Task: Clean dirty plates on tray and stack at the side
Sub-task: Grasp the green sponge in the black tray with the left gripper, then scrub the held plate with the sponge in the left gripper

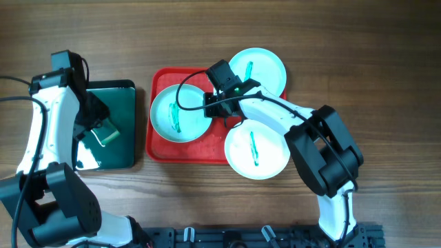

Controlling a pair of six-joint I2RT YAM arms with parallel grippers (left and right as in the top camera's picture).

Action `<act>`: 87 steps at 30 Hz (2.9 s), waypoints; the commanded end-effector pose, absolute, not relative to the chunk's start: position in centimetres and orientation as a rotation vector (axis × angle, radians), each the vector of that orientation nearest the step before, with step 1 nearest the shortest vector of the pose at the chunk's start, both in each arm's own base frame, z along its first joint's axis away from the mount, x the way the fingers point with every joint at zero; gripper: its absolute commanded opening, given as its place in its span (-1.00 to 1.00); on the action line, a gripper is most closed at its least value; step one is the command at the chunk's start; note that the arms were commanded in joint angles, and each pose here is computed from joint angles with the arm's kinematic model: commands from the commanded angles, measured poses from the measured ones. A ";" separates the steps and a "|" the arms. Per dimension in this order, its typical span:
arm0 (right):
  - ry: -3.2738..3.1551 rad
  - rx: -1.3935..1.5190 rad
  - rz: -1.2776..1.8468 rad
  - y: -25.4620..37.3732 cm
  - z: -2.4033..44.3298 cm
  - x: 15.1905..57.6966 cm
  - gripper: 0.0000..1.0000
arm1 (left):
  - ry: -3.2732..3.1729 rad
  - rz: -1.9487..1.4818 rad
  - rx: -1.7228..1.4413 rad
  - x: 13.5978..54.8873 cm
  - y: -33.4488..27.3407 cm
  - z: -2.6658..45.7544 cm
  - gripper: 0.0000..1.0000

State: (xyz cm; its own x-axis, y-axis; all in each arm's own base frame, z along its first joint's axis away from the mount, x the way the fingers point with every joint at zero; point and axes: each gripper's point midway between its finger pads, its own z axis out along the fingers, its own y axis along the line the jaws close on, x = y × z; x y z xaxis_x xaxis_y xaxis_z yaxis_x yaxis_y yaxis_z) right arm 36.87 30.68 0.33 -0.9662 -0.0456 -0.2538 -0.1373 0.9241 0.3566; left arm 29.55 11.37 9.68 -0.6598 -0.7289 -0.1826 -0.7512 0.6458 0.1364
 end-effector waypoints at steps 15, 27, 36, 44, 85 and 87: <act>2.884 -0.144 0.525 30.4 -1.5 36.4 -0.92 | 2.674 0.249 -1.011 31.1 11.6 1.6 -0.24; 2.883 -0.145 0.530 30.4 -1.4 36.5 -0.91 | 2.610 0.235 -0.996 32.2 11.9 1.4 -0.46; 2.883 -0.146 0.530 30.4 -1.4 36.5 -0.91 | 2.710 0.217 -1.061 31.0 11.1 -2.3 -0.50; 2.884 -0.158 0.539 30.5 -1.4 36.4 -0.91 | 2.756 0.142 -1.145 30.4 10.0 -4.4 -0.92; 2.905 -0.299 0.828 30.3 0.1 35.8 -0.91 | 3.341 -0.569 0.053 27.1 -12.7 -3.6 -0.92; 2.906 -0.299 0.827 30.3 0.1 35.8 -0.91 | 3.293 -0.132 -0.255 29.0 -8.8 -4.8 -0.92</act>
State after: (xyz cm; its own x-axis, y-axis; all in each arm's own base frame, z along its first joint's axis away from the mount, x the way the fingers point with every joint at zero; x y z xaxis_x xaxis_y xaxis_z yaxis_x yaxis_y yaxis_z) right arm 36.41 29.33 0.42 -0.9704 -0.1548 -0.1854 -0.2252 0.8577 0.4622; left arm 28.64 -15.60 0.10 -0.9801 0.1203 0.1580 0.0221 0.8568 -0.5152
